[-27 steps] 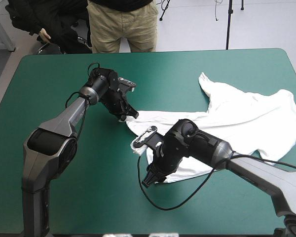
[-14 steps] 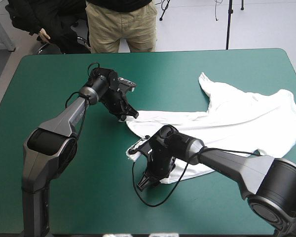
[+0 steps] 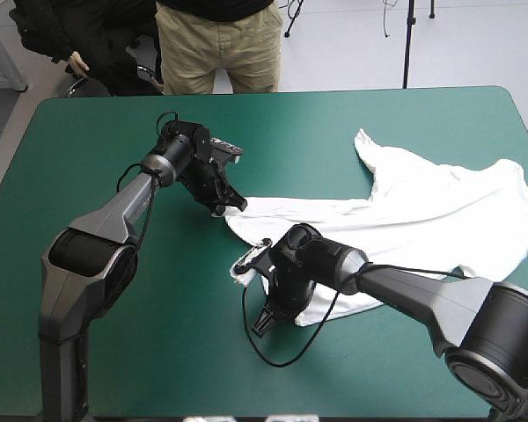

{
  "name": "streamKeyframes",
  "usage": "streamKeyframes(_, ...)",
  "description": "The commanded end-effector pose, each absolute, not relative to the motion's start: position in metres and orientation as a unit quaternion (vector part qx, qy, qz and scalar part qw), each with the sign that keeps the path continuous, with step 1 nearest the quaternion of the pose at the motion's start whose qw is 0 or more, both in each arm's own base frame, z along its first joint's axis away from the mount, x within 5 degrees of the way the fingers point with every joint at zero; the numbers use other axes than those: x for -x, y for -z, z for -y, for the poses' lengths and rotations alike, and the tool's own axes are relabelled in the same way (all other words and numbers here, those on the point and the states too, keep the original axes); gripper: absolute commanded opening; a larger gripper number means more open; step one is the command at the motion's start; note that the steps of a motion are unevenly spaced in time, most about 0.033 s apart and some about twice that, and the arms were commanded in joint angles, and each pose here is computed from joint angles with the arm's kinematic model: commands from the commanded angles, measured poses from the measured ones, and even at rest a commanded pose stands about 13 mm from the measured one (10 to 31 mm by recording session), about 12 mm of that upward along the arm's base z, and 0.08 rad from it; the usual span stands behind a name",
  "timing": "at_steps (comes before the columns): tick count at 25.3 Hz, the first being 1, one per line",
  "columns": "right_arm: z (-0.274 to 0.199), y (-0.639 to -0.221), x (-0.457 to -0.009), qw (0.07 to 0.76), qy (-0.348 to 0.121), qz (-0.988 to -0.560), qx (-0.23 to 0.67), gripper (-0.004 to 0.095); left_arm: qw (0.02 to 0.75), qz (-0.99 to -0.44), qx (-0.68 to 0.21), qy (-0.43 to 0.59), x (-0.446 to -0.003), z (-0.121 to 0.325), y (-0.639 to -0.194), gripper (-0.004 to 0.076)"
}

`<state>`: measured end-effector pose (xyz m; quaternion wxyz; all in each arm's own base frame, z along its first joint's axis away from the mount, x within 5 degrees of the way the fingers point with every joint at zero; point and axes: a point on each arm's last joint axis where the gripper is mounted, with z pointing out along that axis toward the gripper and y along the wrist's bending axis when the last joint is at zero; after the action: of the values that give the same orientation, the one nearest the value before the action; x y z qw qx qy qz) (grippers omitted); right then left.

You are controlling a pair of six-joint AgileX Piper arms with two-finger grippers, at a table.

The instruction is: Fold the cloth

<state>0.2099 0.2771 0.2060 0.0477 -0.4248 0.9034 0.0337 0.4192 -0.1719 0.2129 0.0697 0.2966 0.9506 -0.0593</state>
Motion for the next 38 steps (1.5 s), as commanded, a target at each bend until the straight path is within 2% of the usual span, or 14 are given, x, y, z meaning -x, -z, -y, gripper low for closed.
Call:
streamKeyframes(1, -0.272, -0.207, -0.207, 0.046, -0.032, -0.905, 0.422, -0.0017, 0.077, -0.95, -0.296, 0.064, -0.411, 0.17, -0.239, -0.0017)
streamKeyframes(3, -0.265, -0.233, -0.211, 0.081, -0.031, -0.905, 0.417, -0.0018, 0.082, -0.95, -0.294, 0.066, -0.404, 0.168, -0.256, -0.0017)
streamKeyframes(7, -0.242, -0.297, -0.22, 0.152, -0.06, -0.913, 0.373, -0.0018, 0.127, -0.957, -0.252, 0.071, -0.392, 0.155, -0.299, -0.0017)
streamKeyframes(8, -0.23, -0.325, -0.223, 0.186, -0.067, -0.913, 0.358, -0.0018, 0.15, -0.957, -0.236, 0.078, -0.384, 0.149, -0.319, -0.0017)
streamKeyframes(13, -0.172, -0.42, -0.216, 0.301, -0.031, -0.902, 0.307, -0.0018, 0.245, -0.942, -0.174, 0.152, -0.343, 0.118, -0.403, -0.0017)
streamKeyframes(16, -0.135, -0.474, -0.202, 0.406, 0.001, -0.873, 0.27, -0.0018, 0.318, -0.91, -0.147, 0.224, -0.303, 0.097, -0.457, -0.0017)
streamKeyframes(20, -0.113, -0.511, -0.187, 0.489, 0.017, -0.837, 0.246, -0.0017, 0.413, -0.866, -0.138, 0.248, -0.267, 0.086, -0.501, -0.0017)
streamKeyframes(26, -0.087, -0.571, -0.168, 0.623, 0.032, -0.755, 0.204, -0.0018, 0.574, -0.77, -0.157, 0.23, -0.203, 0.072, -0.559, -0.0017)
streamKeyframes(32, -0.068, -0.63, -0.142, 0.753, 0.027, -0.632, 0.183, -0.0017, 0.736, -0.63, -0.123, 0.215, -0.14, 0.052, -0.611, -0.0017)
streamKeyframes(38, -0.053, -0.667, -0.115, 0.834, 0.013, -0.526, 0.166, -0.0017, 0.827, -0.519, -0.099, 0.193, -0.101, 0.038, -0.639, -0.0017)
